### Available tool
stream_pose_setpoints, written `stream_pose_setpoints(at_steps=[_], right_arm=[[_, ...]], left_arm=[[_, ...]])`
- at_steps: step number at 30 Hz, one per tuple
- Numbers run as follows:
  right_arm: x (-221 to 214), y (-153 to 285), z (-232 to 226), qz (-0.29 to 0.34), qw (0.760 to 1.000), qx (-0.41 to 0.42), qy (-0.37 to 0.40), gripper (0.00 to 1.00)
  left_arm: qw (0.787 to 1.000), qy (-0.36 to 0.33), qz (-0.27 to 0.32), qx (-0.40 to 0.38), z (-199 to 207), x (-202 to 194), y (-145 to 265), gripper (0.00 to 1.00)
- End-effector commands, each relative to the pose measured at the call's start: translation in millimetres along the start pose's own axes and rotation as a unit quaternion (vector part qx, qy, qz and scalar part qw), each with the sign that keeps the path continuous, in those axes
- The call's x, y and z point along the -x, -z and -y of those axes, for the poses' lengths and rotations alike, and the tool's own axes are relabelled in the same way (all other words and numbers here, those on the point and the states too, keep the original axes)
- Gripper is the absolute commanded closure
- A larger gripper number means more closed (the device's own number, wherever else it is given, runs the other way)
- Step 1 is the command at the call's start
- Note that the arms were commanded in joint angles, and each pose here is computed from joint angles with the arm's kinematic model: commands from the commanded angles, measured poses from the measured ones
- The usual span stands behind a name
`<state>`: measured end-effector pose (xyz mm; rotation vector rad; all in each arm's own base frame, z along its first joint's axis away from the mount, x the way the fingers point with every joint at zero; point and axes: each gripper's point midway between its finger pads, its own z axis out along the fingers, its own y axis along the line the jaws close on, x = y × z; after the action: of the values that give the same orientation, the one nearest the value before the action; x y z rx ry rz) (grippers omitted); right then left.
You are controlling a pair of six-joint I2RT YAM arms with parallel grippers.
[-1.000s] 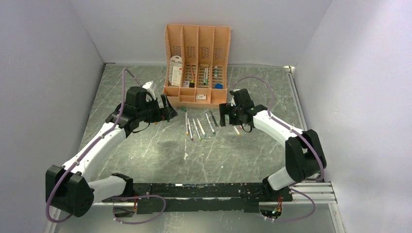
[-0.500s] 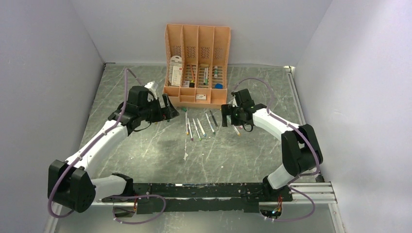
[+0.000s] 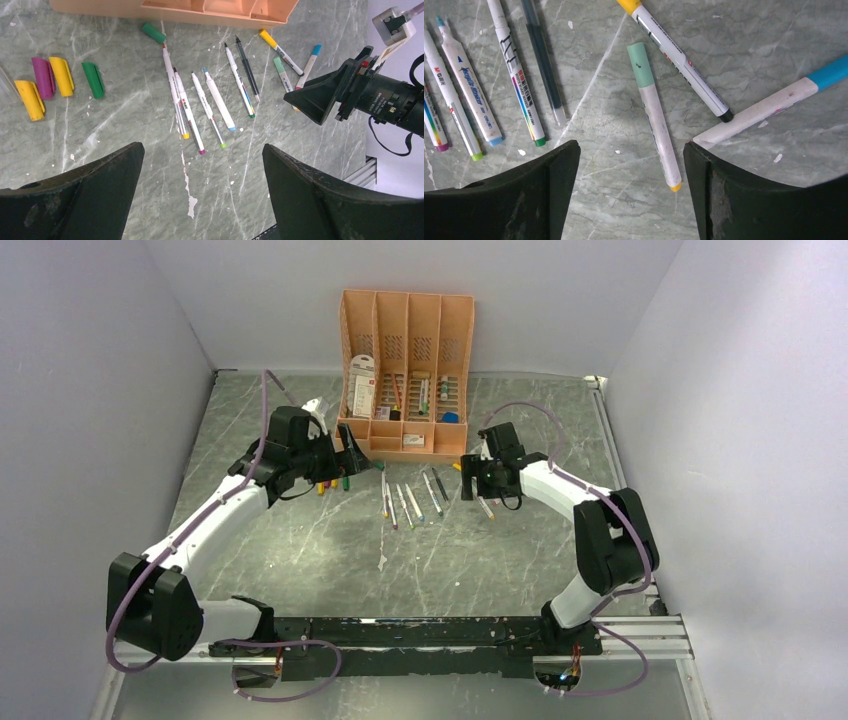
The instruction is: Open the pen caps
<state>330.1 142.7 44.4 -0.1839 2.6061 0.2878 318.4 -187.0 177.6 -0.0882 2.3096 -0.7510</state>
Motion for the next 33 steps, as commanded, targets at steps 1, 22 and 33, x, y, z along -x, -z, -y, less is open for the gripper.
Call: stream_pose_setpoints(at_steps=[1, 22, 33], right_arm=[[10.0, -6.3, -1.6, 0.007, 1.0, 0.008, 0.0, 0.27], [-2.3, -16.1, 14.6, -0.016, 0.999, -0.036, 0.0, 0.48], [-22.5, -28.6, 15.1, -0.042, 0.996, -0.072, 0.023, 0.68]], left_arm=[[1.0, -0.001, 0.016, -0.015, 9.4, 10.9, -0.5, 0.0], [0.999, -0.004, 0.015, -0.028, 8.9, -2.0, 10.5, 0.0], [0.999, -0.003, 0.017, -0.043, 12.0, -9.9, 21.5, 0.0]])
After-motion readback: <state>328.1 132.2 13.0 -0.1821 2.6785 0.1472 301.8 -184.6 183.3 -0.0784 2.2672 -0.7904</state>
